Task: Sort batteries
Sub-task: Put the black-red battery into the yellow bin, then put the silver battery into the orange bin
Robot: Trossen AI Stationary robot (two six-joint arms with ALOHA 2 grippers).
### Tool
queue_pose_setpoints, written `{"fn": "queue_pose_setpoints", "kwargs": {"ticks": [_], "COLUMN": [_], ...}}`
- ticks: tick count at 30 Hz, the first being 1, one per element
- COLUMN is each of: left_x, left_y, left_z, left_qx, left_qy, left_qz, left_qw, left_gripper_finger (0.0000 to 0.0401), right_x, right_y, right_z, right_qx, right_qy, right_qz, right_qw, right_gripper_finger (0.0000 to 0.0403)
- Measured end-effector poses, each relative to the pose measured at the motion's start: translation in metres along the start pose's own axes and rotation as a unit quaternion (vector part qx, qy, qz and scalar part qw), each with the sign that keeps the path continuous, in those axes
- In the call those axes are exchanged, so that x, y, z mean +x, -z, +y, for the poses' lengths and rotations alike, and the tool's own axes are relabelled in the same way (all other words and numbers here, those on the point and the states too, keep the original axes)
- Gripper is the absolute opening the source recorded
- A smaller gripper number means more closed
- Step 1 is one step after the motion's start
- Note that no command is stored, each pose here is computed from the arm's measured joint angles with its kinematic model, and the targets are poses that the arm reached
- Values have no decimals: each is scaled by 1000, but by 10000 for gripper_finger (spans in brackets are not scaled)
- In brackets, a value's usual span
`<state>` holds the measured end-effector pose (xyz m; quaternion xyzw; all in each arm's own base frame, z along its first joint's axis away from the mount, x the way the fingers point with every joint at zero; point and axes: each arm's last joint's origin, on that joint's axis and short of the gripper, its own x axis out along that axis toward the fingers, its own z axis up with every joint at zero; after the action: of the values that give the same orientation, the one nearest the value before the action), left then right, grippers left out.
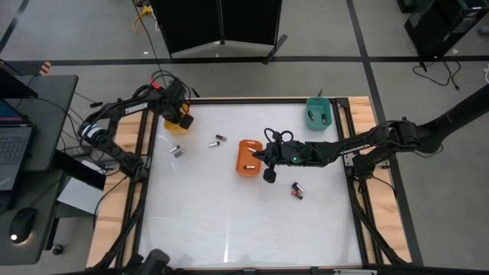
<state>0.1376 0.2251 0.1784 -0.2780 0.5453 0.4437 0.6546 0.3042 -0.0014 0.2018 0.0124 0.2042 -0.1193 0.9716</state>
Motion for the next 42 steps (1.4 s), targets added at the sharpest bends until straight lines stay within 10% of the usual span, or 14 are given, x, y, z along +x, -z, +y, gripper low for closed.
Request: {"fn": "queue_pose_setpoints", "kwargs": {"ticks": [42], "left_x": [4], "left_y": [2], "left_z": [-9], "left_qx": [54], "left_qy": [-12], "left_qz": [18], "left_qw": [998], "left_gripper_finger": [148], "right_x": [0], "right_y": [0], "right_z": [0], "right_qx": [-4], "right_qy": [0], "right_qz": [1], "right_qw": [1000], "right_gripper_finger": [13]}}
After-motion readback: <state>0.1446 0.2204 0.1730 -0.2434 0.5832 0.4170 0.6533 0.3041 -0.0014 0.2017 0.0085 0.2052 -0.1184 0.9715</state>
